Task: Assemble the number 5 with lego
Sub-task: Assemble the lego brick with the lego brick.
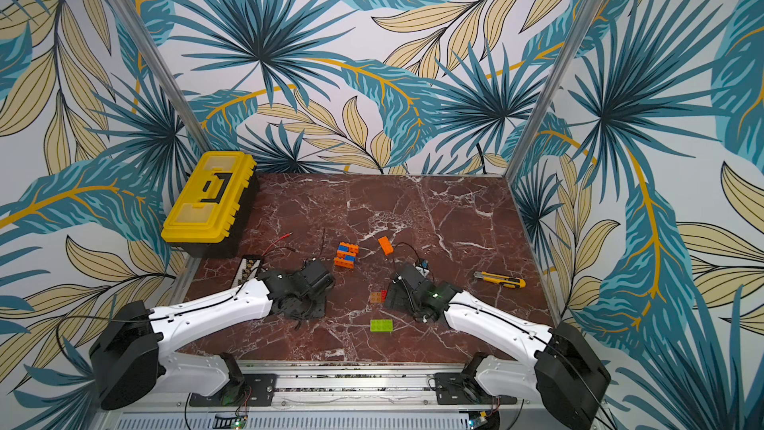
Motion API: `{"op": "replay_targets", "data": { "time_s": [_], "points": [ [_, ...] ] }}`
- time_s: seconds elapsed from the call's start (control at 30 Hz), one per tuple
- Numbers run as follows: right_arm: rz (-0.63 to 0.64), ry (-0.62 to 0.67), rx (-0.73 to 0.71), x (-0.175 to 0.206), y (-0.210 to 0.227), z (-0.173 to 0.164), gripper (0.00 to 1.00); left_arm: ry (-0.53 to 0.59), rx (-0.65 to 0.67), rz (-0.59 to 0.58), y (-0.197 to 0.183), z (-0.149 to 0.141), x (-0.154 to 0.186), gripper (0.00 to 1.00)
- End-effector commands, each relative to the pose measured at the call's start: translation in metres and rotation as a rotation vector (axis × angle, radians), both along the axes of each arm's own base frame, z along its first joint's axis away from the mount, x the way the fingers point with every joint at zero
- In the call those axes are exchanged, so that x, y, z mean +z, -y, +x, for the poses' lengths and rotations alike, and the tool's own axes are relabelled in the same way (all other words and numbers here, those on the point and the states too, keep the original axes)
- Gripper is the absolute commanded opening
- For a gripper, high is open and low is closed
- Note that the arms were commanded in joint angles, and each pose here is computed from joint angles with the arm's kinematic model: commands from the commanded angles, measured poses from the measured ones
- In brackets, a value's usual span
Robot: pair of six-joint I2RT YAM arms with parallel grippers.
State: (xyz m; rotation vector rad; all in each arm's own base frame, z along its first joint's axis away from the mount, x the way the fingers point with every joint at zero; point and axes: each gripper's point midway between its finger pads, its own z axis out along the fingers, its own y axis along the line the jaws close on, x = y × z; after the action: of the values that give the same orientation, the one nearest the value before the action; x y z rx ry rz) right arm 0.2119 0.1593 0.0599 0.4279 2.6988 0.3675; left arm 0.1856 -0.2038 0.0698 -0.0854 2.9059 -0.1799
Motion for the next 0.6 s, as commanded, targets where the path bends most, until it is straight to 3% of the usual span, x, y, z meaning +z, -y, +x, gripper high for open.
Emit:
{"op": "replay_targets", "data": {
  "time_s": [0.0,0.2,0.57],
  "points": [
    [-0.021,-0.092,-0.013,-0.019,0.016,-0.020,0.96,0.003,-0.009,-0.045,0.034,0.000,0.014,0.25],
    [-0.012,-0.117,-0.004,-0.029,0.024,-0.027,0.99,-0.015,-0.067,-0.092,0.092,-0.005,0.017,0.24],
    [-0.006,-0.156,-0.033,-0.038,0.047,-0.036,0.99,-0.044,-0.083,-0.083,0.145,-0.011,0.002,0.24]
  ]
}}
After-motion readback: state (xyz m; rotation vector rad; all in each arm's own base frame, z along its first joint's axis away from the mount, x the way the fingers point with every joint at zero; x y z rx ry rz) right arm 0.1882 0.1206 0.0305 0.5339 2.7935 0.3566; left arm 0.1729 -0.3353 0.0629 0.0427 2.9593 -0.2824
